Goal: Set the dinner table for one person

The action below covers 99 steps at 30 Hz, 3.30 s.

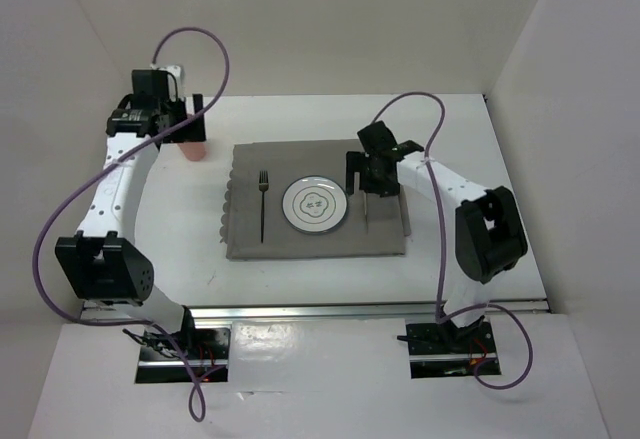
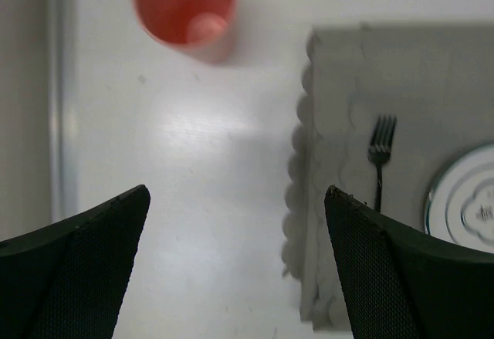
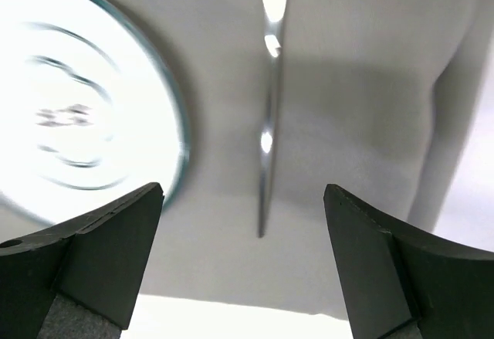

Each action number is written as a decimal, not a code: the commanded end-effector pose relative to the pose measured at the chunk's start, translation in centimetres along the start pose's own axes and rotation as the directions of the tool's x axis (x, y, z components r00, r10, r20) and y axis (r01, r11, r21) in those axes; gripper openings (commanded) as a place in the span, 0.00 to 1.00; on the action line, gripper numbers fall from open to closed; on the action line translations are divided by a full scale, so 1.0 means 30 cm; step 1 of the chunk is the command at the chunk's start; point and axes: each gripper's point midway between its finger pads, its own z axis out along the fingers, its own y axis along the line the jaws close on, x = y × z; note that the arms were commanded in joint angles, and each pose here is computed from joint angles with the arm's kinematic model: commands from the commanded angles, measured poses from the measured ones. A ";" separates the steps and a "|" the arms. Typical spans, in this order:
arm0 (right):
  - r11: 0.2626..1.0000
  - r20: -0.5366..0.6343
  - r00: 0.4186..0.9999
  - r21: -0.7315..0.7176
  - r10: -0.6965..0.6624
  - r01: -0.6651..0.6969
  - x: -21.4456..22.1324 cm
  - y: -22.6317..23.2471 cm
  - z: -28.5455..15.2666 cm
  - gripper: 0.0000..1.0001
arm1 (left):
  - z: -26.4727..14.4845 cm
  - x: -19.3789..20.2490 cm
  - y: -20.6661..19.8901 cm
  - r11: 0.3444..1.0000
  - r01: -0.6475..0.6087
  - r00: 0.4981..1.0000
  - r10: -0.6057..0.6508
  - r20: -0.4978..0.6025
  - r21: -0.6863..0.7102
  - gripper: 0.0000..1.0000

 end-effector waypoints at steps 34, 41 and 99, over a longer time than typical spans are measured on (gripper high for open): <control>0.994 0.207 0.978 -0.111 0.000 0.023 -0.152 0.061 -0.166 0.92 | 0.559 -0.096 0.338 0.992 0.115 0.993 -0.116 -0.020 -0.058 0.76; 0.993 0.215 0.977 -0.115 0.002 0.024 -0.150 0.059 -0.181 0.92 | 0.582 -0.049 0.318 0.990 0.137 0.987 -0.136 -0.083 0.016 0.29; 0.942 0.521 0.843 -0.330 0.132 0.056 -0.303 0.585 -0.425 0.00 | -0.205 0.026 -0.677 0.811 -0.353 0.934 0.337 0.121 0.467 0.00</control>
